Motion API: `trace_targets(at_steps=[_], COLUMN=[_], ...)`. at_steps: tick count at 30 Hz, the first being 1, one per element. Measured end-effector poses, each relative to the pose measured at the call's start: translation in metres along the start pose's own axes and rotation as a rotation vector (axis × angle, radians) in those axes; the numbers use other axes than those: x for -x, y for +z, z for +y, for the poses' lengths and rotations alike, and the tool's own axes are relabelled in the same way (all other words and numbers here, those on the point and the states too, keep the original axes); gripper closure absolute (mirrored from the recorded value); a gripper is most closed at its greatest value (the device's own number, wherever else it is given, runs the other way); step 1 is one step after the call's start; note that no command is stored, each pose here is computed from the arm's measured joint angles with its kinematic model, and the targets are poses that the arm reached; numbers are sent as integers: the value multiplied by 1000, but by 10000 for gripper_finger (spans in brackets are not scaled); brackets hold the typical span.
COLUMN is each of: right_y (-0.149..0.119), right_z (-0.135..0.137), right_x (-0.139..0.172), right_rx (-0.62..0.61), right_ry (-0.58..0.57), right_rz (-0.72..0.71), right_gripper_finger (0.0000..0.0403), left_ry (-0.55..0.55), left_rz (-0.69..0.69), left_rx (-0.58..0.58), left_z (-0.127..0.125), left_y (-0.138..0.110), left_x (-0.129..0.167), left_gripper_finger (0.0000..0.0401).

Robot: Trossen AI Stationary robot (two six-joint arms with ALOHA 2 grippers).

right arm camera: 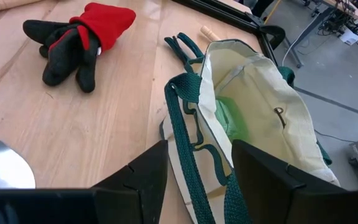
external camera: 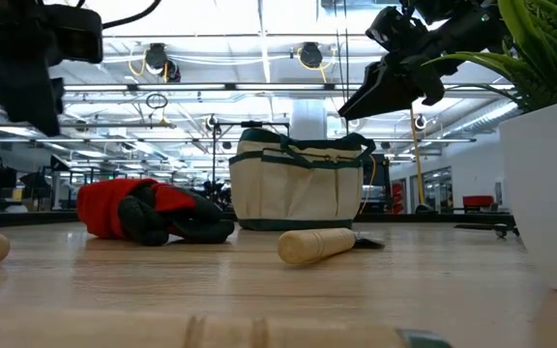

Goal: Pick & Place Garden tools in Gardening bag
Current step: Put the bottom left brown trowel into the gardening bag

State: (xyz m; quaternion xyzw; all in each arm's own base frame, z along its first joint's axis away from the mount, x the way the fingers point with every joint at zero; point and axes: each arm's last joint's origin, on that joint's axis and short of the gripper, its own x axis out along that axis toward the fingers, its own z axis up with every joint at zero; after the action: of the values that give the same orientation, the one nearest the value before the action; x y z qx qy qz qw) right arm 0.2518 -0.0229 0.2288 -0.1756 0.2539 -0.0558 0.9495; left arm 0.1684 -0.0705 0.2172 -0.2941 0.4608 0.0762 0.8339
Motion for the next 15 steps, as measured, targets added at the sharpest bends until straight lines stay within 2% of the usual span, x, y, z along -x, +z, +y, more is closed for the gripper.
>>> trace_targets(at_steps=[3, 9, 15], right_y=[-1, -2, -5], right_z=[0, 1, 2], right_x=[0, 0, 0], right_rx=[1, 5, 8], right_ry=[2, 9, 20], right_rz=[6, 25, 55], right_gripper_finger=[232, 232, 232], left_ry=[-13, -21, 27], left_rz=[24, 100, 341], left_rx=[136, 290, 480], left_z=[-5, -13, -22], left_y=[-7, -21, -38], left_x=[1, -2, -18], left_gripper_finger=[293, 293, 293])
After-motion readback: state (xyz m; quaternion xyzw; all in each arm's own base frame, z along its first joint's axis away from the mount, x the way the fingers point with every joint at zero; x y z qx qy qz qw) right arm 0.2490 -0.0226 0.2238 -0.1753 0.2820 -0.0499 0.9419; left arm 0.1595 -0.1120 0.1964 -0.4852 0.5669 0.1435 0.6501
